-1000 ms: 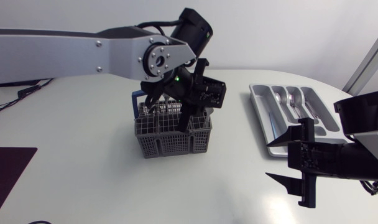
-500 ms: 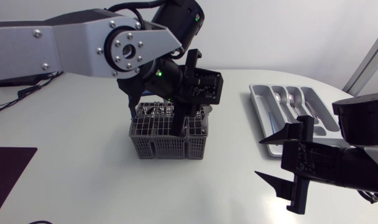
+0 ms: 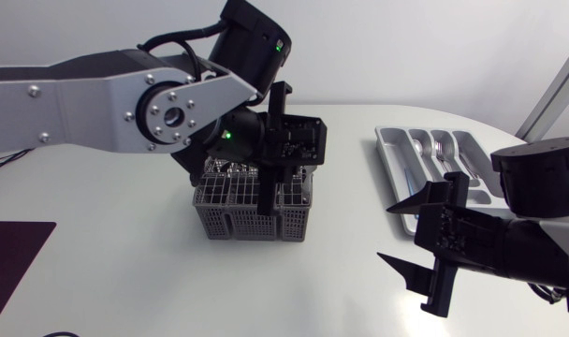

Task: Unload the cutlery basket into the drawer organizer.

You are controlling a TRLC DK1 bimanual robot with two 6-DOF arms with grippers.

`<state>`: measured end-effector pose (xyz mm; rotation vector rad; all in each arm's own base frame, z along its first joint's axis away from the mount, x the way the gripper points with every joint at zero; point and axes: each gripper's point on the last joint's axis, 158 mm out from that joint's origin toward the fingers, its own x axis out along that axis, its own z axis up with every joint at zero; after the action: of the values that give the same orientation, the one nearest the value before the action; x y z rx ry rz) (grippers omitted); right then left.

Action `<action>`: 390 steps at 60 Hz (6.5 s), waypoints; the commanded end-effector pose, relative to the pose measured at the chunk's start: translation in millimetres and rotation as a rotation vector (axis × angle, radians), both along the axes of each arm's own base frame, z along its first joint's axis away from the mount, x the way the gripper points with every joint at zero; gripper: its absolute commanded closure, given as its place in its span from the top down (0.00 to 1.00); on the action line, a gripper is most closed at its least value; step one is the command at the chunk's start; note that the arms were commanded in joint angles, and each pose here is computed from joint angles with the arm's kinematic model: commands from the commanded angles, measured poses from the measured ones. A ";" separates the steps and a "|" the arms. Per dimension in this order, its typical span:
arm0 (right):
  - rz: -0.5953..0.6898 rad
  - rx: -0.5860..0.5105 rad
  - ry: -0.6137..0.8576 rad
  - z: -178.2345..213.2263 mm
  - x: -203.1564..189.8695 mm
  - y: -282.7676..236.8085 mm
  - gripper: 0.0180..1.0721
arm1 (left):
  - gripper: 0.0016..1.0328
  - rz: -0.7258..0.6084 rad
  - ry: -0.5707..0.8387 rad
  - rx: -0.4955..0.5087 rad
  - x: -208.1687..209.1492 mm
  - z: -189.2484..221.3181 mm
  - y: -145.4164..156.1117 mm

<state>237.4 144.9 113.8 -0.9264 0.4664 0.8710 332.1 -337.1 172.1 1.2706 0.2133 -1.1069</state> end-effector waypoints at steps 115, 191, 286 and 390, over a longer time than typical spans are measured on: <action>-0.387 0.340 0.219 -46.8 140.8 56.0 0.82 | 0.93 0.429 0.236 -0.092 70.8 -109.7 175.7; -0.408 0.345 0.135 -3.1 73.9 -25.5 0.88 | 0.94 0.144 0.052 -0.083 -2.4 15.7 111.1; -0.277 0.304 0.192 -40.0 29.2 -19.2 0.89 | 0.73 -0.383 0.036 0.474 -4.2 -67.3 -53.9; -0.257 0.303 0.170 -35.0 13.4 -21.0 0.90 | 0.17 -0.316 0.024 0.457 -12.2 -56.7 -56.4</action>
<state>257.9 122.8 85.2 -0.4998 0.5547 0.7452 327.0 -394.9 105.7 1.7458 0.3110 -1.4092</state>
